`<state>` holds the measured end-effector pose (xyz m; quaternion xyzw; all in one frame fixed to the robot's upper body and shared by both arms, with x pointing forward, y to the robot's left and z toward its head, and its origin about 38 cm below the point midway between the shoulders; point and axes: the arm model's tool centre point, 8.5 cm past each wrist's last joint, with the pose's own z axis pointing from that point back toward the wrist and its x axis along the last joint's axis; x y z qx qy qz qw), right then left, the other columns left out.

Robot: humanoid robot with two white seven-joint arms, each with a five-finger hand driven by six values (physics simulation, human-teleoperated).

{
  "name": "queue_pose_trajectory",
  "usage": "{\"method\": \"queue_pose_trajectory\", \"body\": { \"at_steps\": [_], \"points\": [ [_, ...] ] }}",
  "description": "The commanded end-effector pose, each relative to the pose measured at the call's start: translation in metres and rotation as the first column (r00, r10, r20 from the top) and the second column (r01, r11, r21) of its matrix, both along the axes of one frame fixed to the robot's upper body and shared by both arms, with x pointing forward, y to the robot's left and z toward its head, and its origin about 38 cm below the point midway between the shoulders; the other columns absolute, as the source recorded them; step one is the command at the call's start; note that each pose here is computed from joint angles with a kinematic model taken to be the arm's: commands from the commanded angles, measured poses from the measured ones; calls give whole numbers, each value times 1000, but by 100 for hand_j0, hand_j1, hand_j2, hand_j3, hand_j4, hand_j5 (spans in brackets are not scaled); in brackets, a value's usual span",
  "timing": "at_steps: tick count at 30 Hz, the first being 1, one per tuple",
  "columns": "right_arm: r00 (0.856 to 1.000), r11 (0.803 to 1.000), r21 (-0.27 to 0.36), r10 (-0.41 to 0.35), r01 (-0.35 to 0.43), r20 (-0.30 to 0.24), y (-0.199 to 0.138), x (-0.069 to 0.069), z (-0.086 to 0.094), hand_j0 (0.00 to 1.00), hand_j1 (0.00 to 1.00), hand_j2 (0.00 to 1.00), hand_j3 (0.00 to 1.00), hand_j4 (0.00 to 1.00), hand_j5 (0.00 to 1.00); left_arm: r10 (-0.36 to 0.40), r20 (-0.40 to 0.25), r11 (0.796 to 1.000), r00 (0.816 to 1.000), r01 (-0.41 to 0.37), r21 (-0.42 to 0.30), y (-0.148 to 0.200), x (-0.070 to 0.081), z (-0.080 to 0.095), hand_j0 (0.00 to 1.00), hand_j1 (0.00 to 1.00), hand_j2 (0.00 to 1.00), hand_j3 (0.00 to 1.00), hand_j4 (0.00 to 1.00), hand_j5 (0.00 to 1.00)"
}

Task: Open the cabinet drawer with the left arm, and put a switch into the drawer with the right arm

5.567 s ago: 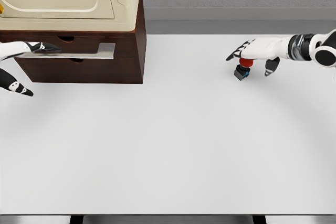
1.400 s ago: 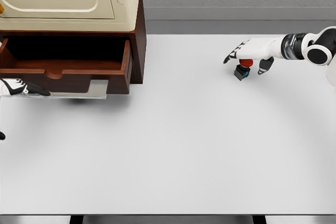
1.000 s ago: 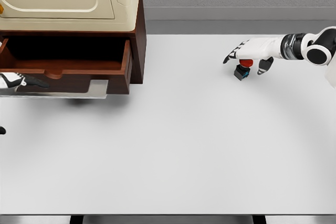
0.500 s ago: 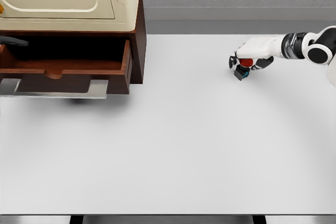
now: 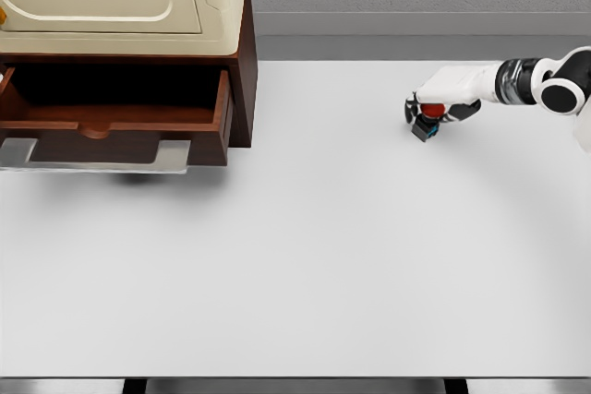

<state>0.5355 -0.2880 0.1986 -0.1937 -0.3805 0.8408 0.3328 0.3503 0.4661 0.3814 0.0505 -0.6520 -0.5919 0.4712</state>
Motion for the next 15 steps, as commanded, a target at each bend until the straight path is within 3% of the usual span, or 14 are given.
{"method": "queue_pose_trajectory", "body": {
  "at_steps": [1, 12, 15],
  "points": [
    [1000, 1000, 6, -3, 3, 0, 0, 0, 1, 51, 51, 51, 51, 51, 51, 5, 1, 1000, 1000, -5, -7, 1, 0, 2, 100, 100, 100, 100, 100, 100],
    [1000, 1000, 25, -4, 4, 13, 0, 1, 7, 38, 38, 38, 38, 38, 38, 6, -3, 1000, 1000, -6, -10, 1, 2, -2, 100, 100, 100, 100, 100, 100],
    [999, 997, 80, -22, 19, 37, -2, 4, 20, 37, 37, 37, 37, 37, 37, 4, -3, 1000, 1000, -4, -7, 0, 1, -1, 100, 100, 100, 100, 100, 100]
  ]
}}
